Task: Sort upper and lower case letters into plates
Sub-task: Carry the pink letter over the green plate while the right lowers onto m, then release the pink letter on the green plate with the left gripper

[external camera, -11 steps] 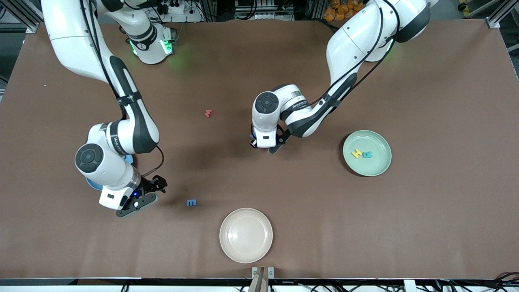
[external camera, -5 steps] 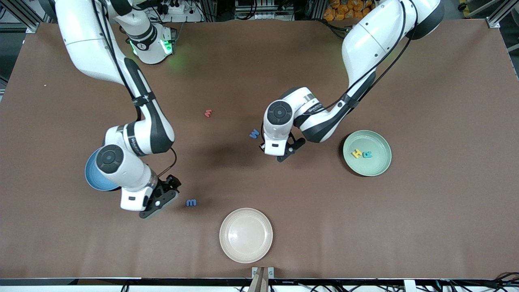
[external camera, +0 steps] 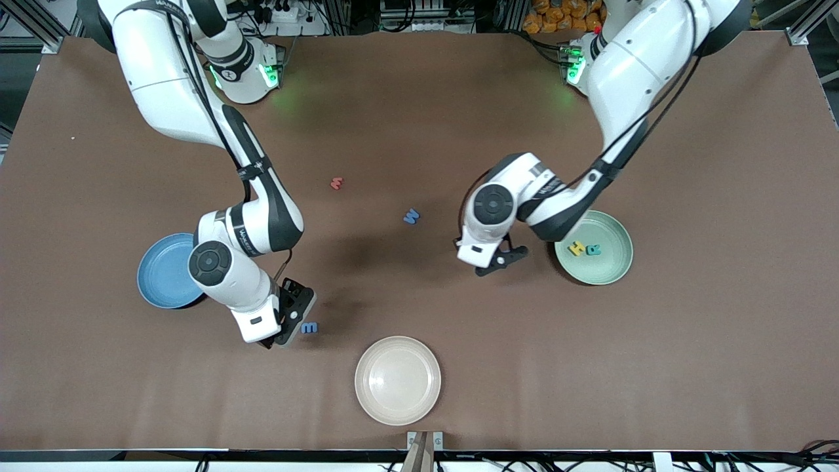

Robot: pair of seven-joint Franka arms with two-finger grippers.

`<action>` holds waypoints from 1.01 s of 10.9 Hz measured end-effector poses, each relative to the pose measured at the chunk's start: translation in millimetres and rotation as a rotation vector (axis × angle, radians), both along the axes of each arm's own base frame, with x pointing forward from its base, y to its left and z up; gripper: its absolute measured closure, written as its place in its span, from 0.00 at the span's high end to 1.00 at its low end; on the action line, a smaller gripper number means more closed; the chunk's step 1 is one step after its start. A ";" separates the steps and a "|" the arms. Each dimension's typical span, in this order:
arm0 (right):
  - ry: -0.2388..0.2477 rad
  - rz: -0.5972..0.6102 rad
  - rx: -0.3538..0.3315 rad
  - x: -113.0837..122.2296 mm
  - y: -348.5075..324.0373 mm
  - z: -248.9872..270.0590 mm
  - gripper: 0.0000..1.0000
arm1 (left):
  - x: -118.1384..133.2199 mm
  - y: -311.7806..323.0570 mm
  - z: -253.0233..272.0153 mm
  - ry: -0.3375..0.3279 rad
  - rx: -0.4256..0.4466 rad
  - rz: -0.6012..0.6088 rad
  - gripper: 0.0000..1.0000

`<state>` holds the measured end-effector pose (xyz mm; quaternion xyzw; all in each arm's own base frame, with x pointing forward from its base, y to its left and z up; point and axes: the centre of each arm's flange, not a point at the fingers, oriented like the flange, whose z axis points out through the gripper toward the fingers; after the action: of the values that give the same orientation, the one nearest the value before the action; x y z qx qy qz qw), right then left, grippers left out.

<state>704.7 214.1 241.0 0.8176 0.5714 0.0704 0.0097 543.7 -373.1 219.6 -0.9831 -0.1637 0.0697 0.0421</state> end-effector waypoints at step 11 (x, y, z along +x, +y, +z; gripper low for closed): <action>0.078 0.296 -0.072 4.2 31.7 -45.9 1.00 | -37.1 227.9 -21.8 -0.044 -0.071 -0.370 0.41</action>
<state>708.9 245.8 195.1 0.7256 0.6878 0.0187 0.0063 506.6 -145.1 197.8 -0.9986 0.0216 0.0448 0.0159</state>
